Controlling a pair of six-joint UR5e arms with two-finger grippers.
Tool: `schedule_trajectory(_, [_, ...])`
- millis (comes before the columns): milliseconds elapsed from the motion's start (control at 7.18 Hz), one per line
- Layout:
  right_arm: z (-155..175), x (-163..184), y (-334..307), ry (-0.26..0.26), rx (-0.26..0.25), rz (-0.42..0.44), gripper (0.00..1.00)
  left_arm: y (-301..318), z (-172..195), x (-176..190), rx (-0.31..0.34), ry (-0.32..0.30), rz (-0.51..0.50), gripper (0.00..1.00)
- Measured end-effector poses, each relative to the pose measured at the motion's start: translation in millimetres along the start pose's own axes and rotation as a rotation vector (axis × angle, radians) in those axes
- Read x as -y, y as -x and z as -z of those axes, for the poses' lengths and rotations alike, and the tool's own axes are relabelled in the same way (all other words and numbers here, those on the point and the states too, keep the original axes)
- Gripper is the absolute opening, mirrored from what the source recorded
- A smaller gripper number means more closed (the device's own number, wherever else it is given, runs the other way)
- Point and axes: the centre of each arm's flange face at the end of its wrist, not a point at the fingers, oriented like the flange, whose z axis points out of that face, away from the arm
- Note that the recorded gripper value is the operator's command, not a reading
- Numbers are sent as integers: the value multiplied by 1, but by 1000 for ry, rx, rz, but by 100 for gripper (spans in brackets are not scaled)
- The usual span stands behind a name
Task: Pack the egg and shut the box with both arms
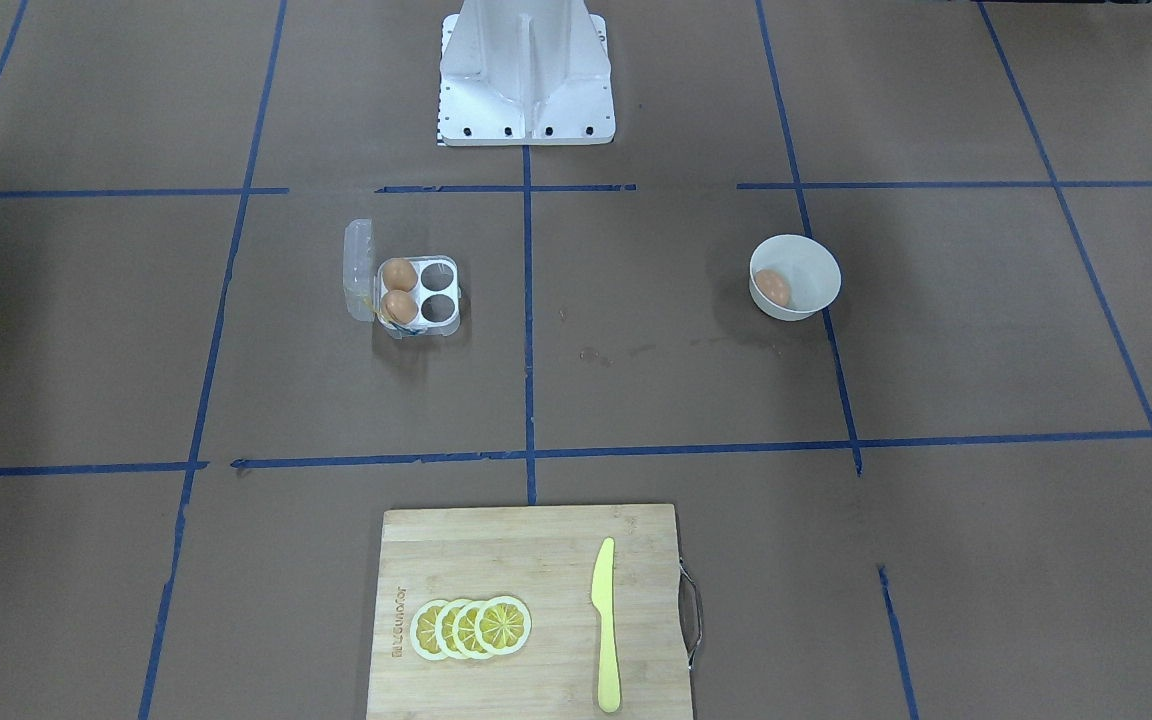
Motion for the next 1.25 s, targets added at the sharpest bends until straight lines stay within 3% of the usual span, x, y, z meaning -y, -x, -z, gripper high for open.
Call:
schedule_trajectory(557, [-7,-11,-1,16,58,-13,100,7,13,-11,15,-15,25,100])
schedule_trajectory(975, [-13,-16,-7,24,61,-19,100,5,12,-12,14,-34,4,100])
schedule_trajectory(1254, [-15,-17,-8,23,63,-17,100,-6,9,-7,4,-55,70,100])
